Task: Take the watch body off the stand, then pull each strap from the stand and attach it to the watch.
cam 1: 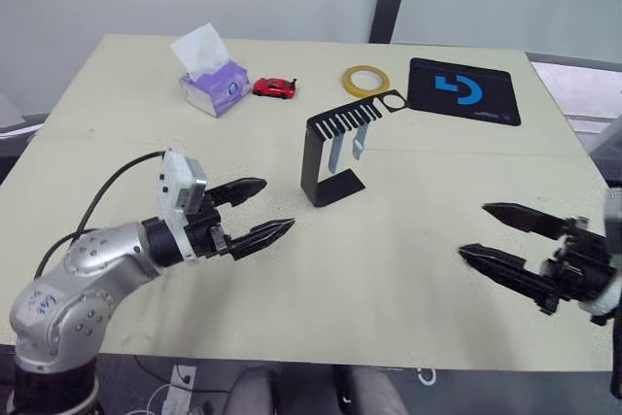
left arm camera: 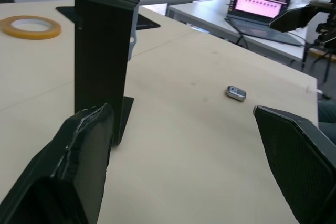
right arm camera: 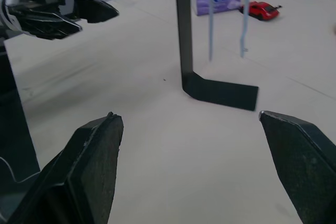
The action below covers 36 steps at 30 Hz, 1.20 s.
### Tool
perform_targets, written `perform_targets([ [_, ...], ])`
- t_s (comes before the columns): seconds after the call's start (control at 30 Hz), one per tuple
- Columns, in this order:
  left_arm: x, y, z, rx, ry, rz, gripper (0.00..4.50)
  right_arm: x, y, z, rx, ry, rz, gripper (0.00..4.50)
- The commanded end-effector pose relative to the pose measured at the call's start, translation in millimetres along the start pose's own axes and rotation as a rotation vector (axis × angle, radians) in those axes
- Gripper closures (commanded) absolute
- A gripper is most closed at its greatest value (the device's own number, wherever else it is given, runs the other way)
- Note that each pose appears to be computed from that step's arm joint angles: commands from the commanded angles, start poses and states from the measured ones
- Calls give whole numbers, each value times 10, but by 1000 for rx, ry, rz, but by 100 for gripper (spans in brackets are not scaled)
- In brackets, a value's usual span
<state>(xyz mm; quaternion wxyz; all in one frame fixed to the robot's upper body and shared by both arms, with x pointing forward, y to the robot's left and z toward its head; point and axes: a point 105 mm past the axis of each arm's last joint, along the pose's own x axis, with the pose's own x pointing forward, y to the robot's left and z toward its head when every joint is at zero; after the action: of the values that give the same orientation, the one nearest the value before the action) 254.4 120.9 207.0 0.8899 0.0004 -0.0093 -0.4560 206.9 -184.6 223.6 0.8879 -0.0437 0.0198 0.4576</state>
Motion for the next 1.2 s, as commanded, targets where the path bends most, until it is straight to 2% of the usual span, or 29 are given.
perform_targets([
  [0.03,106,-68,-12,54,8,56,0,112,91,68,-16,-3,56,10],
  [0.2,336,36,-209,81,69,232,0,238,113,62,-10,-4,109,10],
  [0.4,498,29,-353,112,93,318,0,307,147,33,-2,-14,119,10],
  [0.53,566,162,-463,123,114,410,0,345,144,41,3,-25,111,10],
  [0.83,863,198,-487,110,74,422,0,377,207,17,12,-43,101,10],
  [1.0,928,278,-517,130,87,486,0,386,198,11,13,-48,89,10],
  [1.2,1058,339,-418,159,50,504,0,401,162,0,11,-53,69,10],
])
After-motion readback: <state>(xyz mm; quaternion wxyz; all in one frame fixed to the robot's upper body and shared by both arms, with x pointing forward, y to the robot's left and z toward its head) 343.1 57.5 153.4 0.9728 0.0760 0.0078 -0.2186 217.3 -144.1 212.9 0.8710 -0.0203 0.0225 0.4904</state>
